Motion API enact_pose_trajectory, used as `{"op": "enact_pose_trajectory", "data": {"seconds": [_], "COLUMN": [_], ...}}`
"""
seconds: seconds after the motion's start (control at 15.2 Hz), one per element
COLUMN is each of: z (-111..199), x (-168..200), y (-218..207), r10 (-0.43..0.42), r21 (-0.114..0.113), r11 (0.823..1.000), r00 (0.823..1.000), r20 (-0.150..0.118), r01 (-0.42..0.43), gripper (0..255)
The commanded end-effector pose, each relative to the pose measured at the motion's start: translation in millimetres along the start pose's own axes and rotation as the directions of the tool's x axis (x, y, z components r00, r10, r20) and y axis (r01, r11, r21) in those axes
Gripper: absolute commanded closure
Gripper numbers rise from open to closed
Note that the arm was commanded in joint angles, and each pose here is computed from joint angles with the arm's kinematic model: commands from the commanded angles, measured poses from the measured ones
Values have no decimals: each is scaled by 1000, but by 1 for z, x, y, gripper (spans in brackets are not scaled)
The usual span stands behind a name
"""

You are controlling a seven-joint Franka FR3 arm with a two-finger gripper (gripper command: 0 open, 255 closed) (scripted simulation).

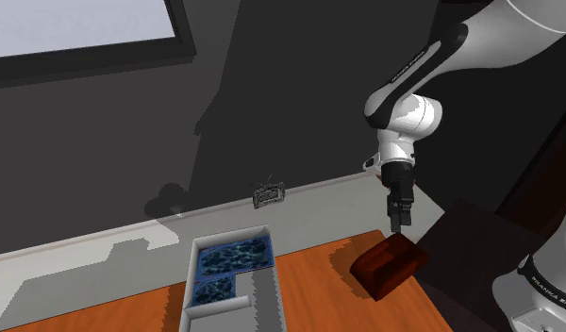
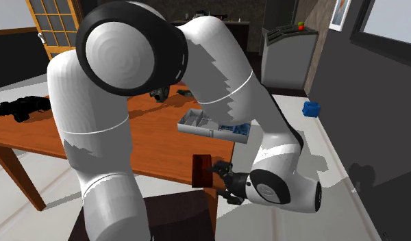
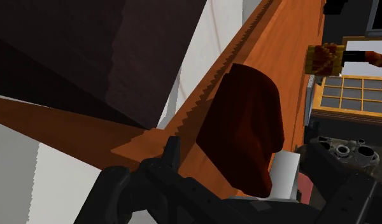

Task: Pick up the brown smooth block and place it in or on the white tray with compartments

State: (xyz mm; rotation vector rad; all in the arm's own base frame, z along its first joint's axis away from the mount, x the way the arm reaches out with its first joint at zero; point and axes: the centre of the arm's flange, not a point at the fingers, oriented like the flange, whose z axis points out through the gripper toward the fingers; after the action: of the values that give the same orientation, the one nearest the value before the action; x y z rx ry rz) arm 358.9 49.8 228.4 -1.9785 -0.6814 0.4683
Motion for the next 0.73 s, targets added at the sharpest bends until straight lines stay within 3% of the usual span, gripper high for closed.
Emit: {"op": "enact_pose_trajectory", "data": {"seconds": [0.0,0.26,0.66], "z": [11,35,35], "x": [1,1,1], "y": [2,1,1], "r10": [-3,-3,-3], "r21": [5,5,5], "r11": [1000,1000,1000], "r00": [1000,1000,1000], "r20": [2,2,2], "r01": [3,3,3], "gripper": [0,0,0]}}
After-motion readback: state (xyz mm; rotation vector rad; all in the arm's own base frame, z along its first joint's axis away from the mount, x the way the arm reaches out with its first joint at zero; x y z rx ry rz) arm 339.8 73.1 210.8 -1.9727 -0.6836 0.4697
